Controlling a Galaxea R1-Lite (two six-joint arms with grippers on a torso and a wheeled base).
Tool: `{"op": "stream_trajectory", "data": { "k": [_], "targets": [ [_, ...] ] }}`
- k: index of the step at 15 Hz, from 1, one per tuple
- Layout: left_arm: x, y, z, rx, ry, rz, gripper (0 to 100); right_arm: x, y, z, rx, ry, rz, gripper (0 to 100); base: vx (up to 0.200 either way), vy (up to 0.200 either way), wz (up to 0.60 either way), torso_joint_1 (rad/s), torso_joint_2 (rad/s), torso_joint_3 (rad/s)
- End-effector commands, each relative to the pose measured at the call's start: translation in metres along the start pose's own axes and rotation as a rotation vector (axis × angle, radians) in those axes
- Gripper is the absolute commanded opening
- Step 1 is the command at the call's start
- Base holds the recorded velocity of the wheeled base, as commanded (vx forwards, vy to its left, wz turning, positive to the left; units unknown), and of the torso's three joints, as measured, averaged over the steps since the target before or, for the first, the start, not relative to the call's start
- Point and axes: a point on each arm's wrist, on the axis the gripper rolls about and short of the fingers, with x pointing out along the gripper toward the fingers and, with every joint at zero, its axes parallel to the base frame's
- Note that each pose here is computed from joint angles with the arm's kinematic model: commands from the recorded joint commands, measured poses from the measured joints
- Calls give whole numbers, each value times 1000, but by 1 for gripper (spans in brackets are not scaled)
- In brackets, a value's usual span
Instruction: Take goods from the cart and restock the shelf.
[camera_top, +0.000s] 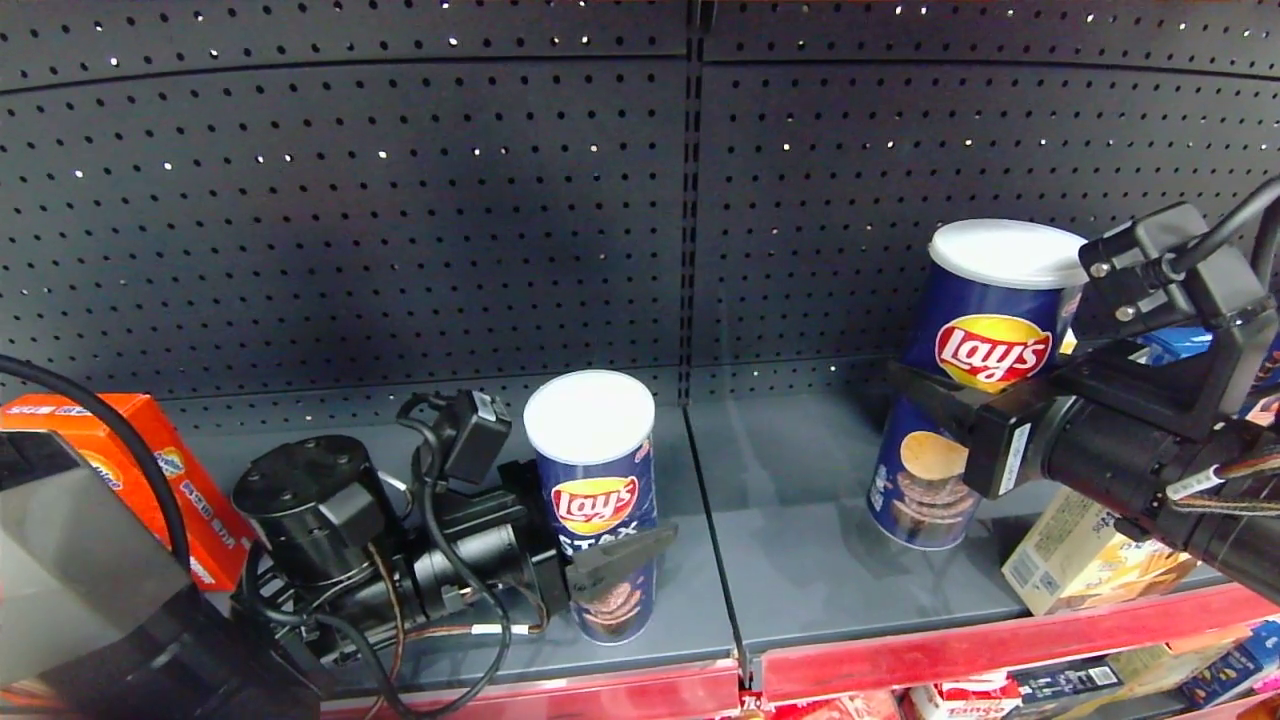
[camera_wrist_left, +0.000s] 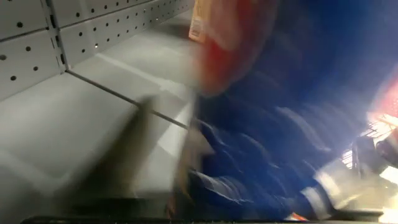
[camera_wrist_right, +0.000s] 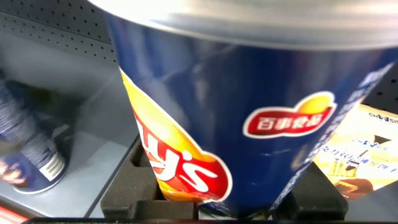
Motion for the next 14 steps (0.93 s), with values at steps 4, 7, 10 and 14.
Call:
{"op": "stream_trajectory", "data": {
  "k": [4, 7, 10, 14],
  "targets": [
    [-6, -5, 7, 15, -19, -1, 100, 0, 0, -2, -2, 7, 1, 0, 0, 0, 0, 0, 0, 0],
    [-20, -16, 12, 15, -21, -1, 100, -4, -3, -3, -2, 6, -10, 0, 0, 0, 0, 0, 0, 0],
    [-40, -30, 13, 5, -6, 3, 100, -5, -4, -5, -3, 11, -13, 0, 0, 0, 0, 0, 0, 0],
    [-66, -39, 14, -1, -6, 89, 100, -5, -4, -5, -3, 11, -14, 0, 0, 0, 0, 0, 0, 0]
  ]
}}
